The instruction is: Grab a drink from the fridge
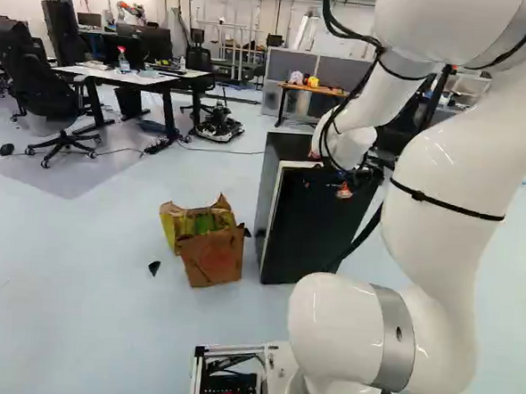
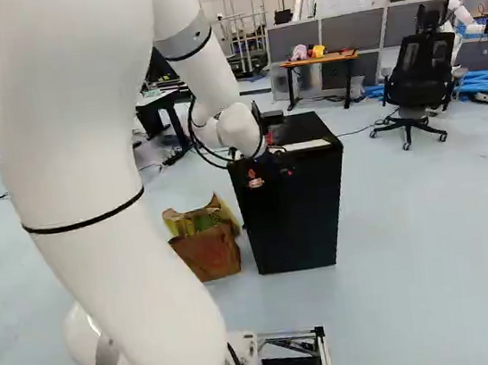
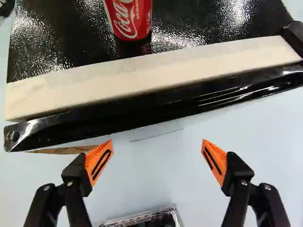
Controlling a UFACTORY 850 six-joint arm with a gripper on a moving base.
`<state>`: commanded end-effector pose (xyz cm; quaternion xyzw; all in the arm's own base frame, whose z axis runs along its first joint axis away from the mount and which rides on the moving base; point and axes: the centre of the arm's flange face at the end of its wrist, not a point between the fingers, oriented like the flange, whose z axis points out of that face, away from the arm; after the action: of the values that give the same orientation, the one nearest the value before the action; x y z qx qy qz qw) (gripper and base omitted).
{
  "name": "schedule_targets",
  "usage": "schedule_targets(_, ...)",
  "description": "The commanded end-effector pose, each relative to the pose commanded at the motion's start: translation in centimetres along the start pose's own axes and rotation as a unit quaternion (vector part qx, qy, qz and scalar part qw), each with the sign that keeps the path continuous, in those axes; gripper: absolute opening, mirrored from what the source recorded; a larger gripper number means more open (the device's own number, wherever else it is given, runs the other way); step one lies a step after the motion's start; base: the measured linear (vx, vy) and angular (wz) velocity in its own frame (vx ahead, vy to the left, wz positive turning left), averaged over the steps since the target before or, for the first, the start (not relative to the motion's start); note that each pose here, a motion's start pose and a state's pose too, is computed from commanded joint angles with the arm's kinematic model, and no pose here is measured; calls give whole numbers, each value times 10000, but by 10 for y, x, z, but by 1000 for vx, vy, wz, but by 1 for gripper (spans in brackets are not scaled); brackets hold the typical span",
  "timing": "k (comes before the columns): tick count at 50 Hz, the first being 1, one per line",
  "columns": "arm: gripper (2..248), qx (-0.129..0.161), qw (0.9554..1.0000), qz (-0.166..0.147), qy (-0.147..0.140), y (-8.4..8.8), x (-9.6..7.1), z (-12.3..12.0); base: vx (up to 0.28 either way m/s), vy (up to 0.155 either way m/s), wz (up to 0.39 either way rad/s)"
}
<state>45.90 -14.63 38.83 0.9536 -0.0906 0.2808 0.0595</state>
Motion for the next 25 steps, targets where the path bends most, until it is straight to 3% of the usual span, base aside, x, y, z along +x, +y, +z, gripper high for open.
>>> schedule_targets(13, 247, -13, 10000, 28, -17, 1, -19, -13, 0, 0, 0)
schedule_targets(25, 247, -26, 9999, 52, 139, 1, -35, -26, 0, 0, 0)
